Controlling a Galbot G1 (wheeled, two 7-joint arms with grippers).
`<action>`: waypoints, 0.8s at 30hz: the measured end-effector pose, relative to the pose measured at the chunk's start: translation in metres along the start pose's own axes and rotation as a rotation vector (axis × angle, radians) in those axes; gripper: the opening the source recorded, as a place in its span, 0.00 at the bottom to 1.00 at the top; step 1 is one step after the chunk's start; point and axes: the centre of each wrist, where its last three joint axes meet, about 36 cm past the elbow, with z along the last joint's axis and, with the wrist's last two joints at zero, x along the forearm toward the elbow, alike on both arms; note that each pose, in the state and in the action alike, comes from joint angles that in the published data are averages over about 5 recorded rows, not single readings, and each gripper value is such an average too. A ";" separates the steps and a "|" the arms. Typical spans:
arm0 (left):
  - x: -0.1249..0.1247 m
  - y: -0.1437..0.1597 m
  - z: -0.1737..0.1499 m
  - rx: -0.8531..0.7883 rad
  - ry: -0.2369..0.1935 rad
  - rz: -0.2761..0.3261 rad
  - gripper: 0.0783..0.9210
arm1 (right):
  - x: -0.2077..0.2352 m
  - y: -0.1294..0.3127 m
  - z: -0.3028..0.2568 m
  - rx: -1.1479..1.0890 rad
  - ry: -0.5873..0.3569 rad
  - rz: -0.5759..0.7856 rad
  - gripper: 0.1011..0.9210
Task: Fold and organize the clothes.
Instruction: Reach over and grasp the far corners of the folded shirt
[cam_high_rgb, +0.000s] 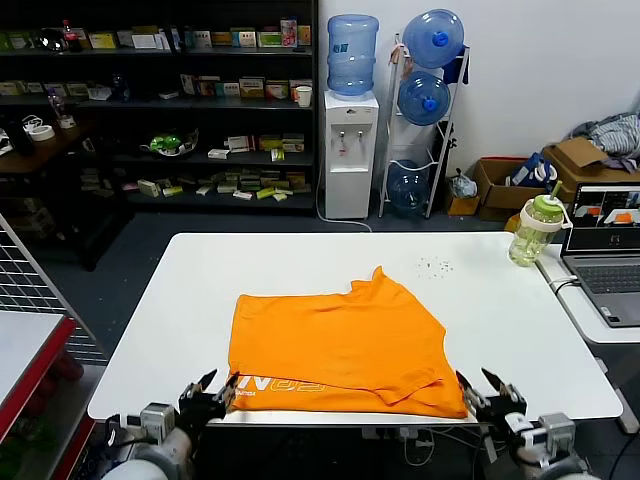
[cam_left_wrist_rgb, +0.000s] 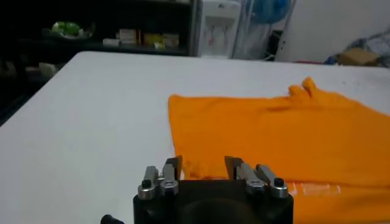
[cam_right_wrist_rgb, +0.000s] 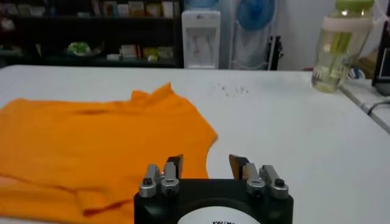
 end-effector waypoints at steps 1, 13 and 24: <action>-0.008 0.002 -0.005 0.004 -0.019 0.004 0.70 | -0.011 0.000 -0.005 -0.008 -0.011 0.000 0.79; -0.136 0.038 -0.054 0.033 -0.087 0.003 0.88 | -0.158 0.012 -0.056 -0.070 -0.021 -0.017 0.88; -0.195 0.059 -0.065 0.015 0.018 -0.035 0.88 | -0.239 0.038 -0.063 -0.051 0.078 -0.040 0.88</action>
